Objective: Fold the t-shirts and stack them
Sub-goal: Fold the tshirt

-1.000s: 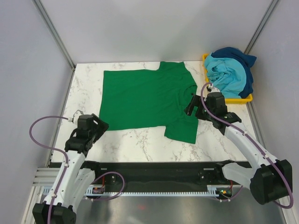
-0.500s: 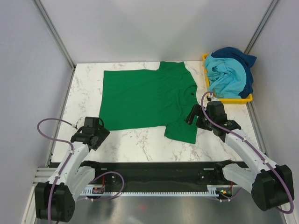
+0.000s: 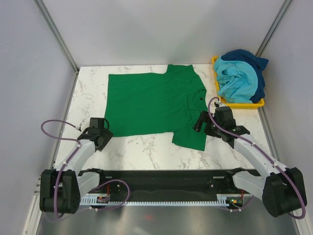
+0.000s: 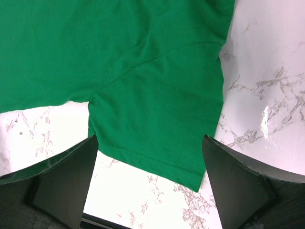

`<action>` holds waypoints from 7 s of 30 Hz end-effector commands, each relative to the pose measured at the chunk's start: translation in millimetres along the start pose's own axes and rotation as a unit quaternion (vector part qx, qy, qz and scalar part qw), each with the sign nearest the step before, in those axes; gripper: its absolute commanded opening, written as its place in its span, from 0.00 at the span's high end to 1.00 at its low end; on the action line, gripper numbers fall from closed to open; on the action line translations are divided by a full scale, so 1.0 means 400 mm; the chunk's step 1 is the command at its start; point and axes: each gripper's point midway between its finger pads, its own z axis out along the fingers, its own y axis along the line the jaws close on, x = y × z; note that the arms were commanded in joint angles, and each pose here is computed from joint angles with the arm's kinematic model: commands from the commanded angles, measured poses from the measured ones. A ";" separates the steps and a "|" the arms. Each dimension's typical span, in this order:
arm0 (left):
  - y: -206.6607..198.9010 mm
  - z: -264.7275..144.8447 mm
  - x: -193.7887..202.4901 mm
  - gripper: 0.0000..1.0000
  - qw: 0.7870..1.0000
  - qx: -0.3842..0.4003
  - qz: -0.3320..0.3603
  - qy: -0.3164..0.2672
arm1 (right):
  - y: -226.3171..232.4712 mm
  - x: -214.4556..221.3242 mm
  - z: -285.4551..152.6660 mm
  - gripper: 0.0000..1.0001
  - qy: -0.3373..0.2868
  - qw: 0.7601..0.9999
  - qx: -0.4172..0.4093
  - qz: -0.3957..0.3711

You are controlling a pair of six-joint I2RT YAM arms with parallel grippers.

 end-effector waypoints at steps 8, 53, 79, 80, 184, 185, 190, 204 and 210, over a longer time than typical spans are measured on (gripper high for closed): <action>-0.053 0.061 -0.063 0.49 0.999 0.021 -0.017 -0.031 | -0.017 0.025 0.026 0.02 0.014 1.000 0.007 0.004; -0.103 -0.155 -0.108 0.98 0.992 0.121 -0.028 -0.020 | -0.038 0.117 -0.161 1.00 0.009 0.995 0.015 0.100; -0.270 -0.122 -0.253 0.98 0.992 0.082 0.089 0.023 | 0.162 -0.325 -0.121 1.00 -0.098 0.994 0.012 0.049; -0.277 -0.114 -0.259 0.98 0.992 0.080 0.090 0.025 | 0.175 -0.351 -0.119 1.00 -0.105 0.993 0.009 0.046; -0.011 -0.144 -0.138 0.83 0.996 0.055 -0.069 0.012 | -0.192 0.013 -0.059 0.72 -0.008 0.979 0.106 0.173; -0.008 -0.151 -0.127 0.72 0.995 0.060 -0.072 0.015 | -0.198 0.038 -0.062 0.63 -0.003 0.978 0.107 0.179; -0.014 -0.208 -0.108 0.00 0.993 0.089 -0.079 0.023 | -0.178 0.036 -0.103 0.15 -0.029 0.978 0.089 0.187; -0.140 -0.306 -0.253 0.05 0.975 0.178 0.126 -0.035 | 0.108 -0.383 -0.053 0.06 -0.084 0.996 0.021 -0.026; -0.127 -0.276 -0.245 0.04 0.976 0.169 0.128 -0.042 | 0.155 -0.555 0.205 0.07 -0.067 0.992 0.070 -0.084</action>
